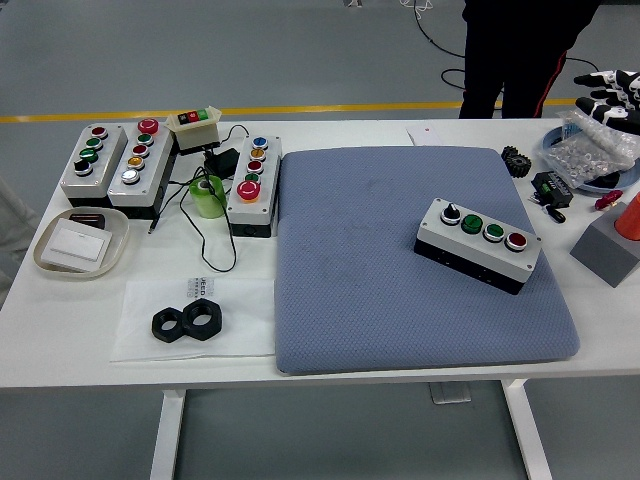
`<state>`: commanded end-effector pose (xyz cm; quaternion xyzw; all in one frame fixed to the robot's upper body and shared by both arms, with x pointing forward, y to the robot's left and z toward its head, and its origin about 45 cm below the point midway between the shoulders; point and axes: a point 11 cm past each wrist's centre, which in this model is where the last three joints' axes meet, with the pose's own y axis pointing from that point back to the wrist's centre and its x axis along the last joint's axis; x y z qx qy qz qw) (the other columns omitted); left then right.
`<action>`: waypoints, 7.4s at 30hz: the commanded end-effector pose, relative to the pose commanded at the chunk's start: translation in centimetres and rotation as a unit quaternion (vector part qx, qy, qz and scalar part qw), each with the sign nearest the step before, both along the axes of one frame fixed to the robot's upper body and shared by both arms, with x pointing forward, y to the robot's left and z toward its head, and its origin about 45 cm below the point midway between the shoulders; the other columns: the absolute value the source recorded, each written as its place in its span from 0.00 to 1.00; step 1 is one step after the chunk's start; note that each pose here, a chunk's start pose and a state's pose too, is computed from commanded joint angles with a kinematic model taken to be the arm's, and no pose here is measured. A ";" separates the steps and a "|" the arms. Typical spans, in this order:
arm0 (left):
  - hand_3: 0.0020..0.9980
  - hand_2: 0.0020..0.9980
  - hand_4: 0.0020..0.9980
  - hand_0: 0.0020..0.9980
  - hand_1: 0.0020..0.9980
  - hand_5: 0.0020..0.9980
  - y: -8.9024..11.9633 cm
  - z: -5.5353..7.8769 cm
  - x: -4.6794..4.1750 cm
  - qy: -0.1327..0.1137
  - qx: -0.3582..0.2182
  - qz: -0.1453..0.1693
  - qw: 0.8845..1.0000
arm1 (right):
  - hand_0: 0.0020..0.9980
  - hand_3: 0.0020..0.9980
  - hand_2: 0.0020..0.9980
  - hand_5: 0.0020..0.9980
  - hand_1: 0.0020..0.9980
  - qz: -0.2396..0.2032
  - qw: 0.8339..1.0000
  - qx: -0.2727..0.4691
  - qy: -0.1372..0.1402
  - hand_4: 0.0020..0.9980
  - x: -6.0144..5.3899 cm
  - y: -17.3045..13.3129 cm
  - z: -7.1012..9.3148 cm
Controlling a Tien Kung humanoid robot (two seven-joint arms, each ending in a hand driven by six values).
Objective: Pick up the button,place it on the desk,press the button,press the button
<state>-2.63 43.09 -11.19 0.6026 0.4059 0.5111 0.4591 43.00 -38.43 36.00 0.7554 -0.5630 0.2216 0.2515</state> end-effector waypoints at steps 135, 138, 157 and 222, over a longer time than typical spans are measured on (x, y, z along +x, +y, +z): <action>0.94 0.99 0.61 0.74 0.92 1.00 -0.2 -0.1 0.66 -0.005 -0.004 -0.007 1.000 | 0.95 0.85 0.87 0.47 0.90 -0.041 0.998 0.057 0.003 0.62 -0.1 -0.5 -3.9; 0.94 0.99 0.61 0.74 0.92 1.00 -0.2 -0.1 0.71 -0.006 -0.004 -0.007 1.000 | 0.95 0.85 0.87 0.47 0.90 -0.043 0.997 0.057 0.003 0.62 -0.1 -0.6 -3.9; 0.94 0.99 0.61 0.74 0.92 1.00 -0.3 -0.1 1.18 -0.011 -0.004 -0.007 1.000 | 0.94 0.85 0.87 0.47 0.90 -0.040 0.998 0.053 -0.001 0.62 0.1 -0.4 -3.5; 0.94 0.99 0.62 0.74 0.92 1.00 -0.3 -0.1 0.72 -0.007 -0.005 -0.006 1.000 | 0.95 0.85 0.87 0.46 0.90 -0.037 0.998 0.049 -0.003 0.61 0.1 -0.3 -3.2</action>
